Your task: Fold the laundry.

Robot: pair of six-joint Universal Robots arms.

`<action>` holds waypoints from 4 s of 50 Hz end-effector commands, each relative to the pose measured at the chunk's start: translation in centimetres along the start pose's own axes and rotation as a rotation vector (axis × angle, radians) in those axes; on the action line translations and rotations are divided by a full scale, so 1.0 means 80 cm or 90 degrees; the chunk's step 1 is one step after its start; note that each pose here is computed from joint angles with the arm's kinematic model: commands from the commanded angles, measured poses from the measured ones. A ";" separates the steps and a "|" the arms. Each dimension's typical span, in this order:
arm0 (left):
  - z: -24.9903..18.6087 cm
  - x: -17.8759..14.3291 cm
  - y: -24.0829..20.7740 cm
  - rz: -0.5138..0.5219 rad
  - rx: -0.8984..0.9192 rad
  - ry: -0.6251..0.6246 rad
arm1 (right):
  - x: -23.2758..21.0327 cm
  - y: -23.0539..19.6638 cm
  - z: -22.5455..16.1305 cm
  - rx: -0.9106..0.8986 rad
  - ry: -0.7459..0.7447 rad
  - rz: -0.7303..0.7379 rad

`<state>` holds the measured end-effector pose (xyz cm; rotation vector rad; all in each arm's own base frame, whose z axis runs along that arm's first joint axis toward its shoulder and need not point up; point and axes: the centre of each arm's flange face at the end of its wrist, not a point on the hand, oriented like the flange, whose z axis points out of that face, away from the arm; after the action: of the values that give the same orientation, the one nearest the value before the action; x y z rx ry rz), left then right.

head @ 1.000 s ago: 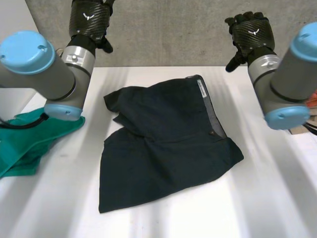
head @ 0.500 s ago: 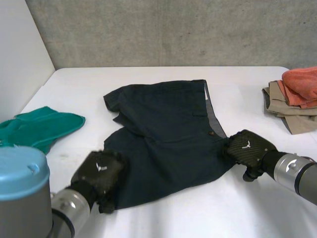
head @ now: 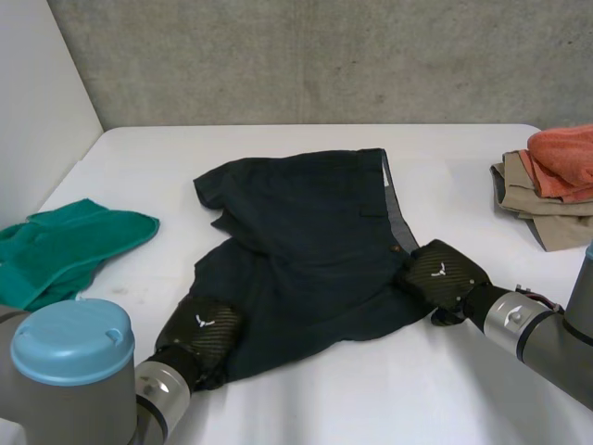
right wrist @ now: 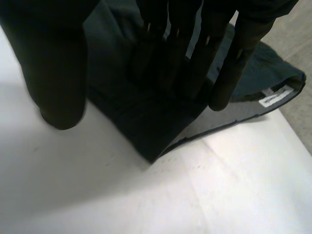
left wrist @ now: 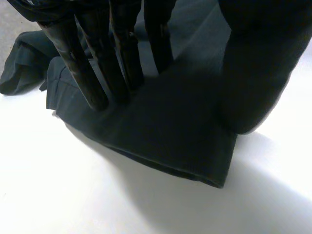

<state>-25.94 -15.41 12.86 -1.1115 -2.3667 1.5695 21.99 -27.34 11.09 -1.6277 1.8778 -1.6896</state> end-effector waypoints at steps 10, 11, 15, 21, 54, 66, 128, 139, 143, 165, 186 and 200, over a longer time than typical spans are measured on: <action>0.024 -0.014 -0.021 -0.003 0.056 -0.044 | 0.008 -0.020 0.024 0.031 0.024 0.013; 0.024 -0.014 -0.023 -0.003 0.058 -0.044 | 0.006 -0.019 0.025 0.030 0.022 0.013; 0.029 -0.018 -0.033 -0.005 0.074 -0.052 | 0.006 -0.014 0.034 0.026 0.020 0.014; 0.033 -0.024 -0.046 -0.008 0.092 -0.063 | 0.013 -0.009 0.042 0.014 0.039 0.010; -0.034 -0.021 -0.111 0.063 0.113 -0.028 | 0.036 -0.074 -0.077 -0.075 0.112 0.089; 0.017 -0.058 -0.116 0.032 0.102 -0.081 | 0.000 -0.032 -0.033 -0.082 0.056 0.125; -0.011 -0.016 -0.094 0.115 -0.015 0.036 | 0.036 -0.073 -0.088 -0.230 0.059 0.038; 0.088 -0.116 -0.246 0.190 0.322 -0.225 | 0.175 -0.163 -0.010 -0.008 0.373 -0.011; 0.061 -0.151 -0.336 0.165 0.559 -0.352 | 0.233 -0.239 -0.017 0.211 0.519 -0.023; 0.083 -0.154 -0.282 0.074 0.494 -0.283 | 0.194 -0.185 0.074 0.238 0.459 0.055; 0.031 -0.055 -0.095 0.075 0.108 -0.071 | 0.045 -0.082 0.014 -0.138 0.175 0.020; -0.130 0.013 -0.053 0.191 -0.175 0.169 | -0.027 -0.094 -0.134 -0.338 -0.055 -0.094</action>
<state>-24.82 -10.93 20.72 -1.5302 -2.3725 1.2978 21.75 -20.49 19.52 -1.8415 2.3747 -1.3596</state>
